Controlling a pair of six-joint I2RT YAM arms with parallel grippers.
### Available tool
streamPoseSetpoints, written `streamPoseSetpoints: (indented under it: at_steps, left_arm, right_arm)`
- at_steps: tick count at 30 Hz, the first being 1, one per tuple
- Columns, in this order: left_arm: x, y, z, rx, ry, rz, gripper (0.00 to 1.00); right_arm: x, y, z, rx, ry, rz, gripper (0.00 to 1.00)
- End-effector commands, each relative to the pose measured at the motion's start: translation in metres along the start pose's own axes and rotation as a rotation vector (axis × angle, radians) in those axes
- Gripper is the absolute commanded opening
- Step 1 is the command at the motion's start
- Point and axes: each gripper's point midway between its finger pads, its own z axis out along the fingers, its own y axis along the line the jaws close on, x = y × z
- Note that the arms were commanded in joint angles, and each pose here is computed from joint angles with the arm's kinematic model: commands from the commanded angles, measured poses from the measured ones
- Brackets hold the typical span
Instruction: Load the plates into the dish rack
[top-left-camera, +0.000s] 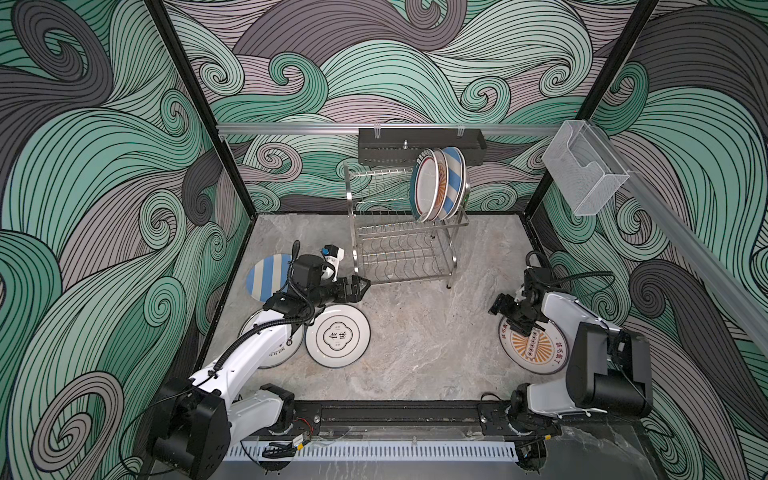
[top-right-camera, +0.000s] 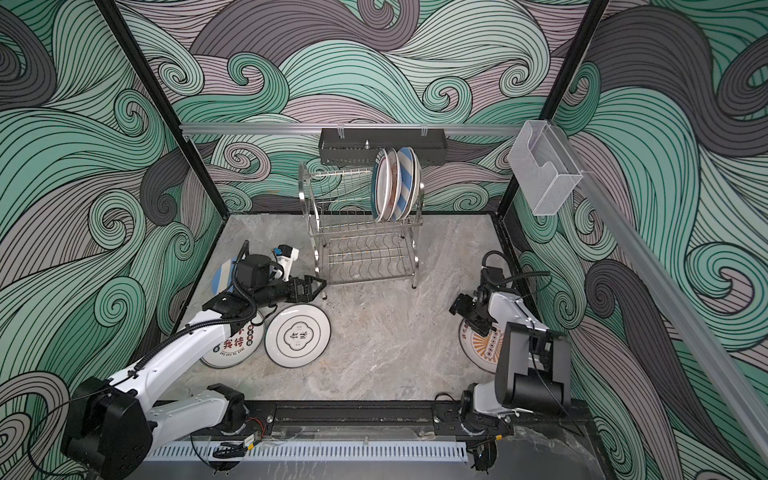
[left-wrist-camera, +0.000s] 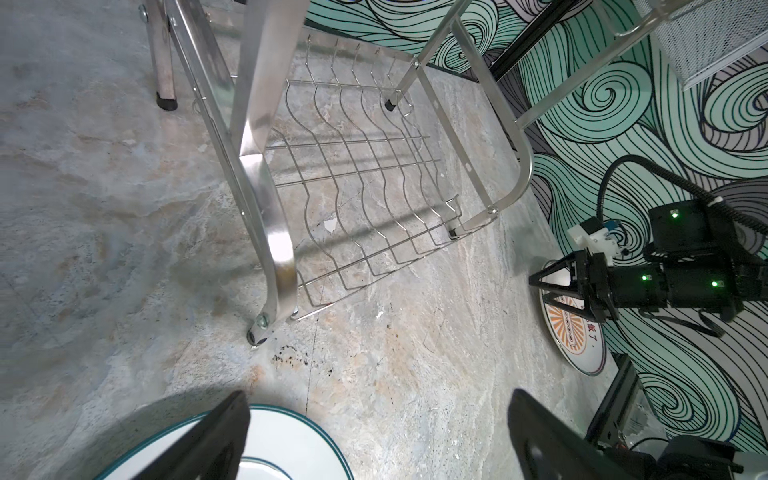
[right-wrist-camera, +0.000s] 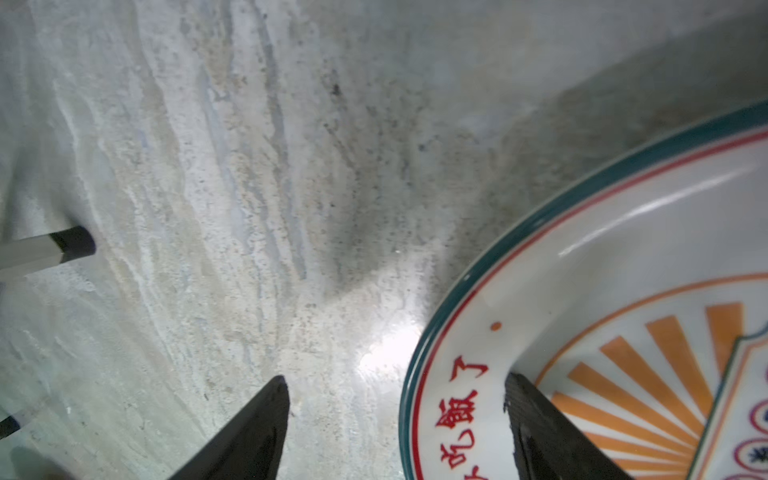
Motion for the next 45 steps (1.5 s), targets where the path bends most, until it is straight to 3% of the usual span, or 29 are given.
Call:
streamPoseSetpoints:
  at_steps: [1,10,14,22,29,37,45]
  left_arm:
    - [-0.006,0.002,-0.003,-0.021,0.001,0.012,0.99]
    - [0.001,0.007,0.002,-0.041,0.047,-0.009,0.99]
    - [0.002,0.006,0.0,-0.038,0.06,-0.016,0.99]
    - [0.005,0.003,-0.003,-0.029,0.068,-0.026,0.99]
    - [0.004,0.001,-0.007,-0.026,0.061,-0.021,0.99]
    - [0.006,0.0,-0.011,-0.025,0.061,-0.016,0.99]
    - [0.01,-0.02,-0.009,0.097,0.085,-0.018,0.99]
  right_arm:
    - [0.02,0.023,0.007,-0.075,0.081,-0.053,0.81]
    - [0.064,0.067,0.027,-0.171,0.177,-0.134,0.8]
    - [0.089,0.084,0.03,-0.192,0.219,-0.207,0.79]
    - [0.129,0.146,0.025,-0.358,0.244,-0.383,0.74]
    - [0.118,0.161,0.008,-0.37,0.163,-0.446,0.72]
    - [0.122,0.161,0.01,-0.378,0.181,-0.445,0.71]
    - [0.076,0.138,-0.026,-0.236,0.014,-0.504,0.75]
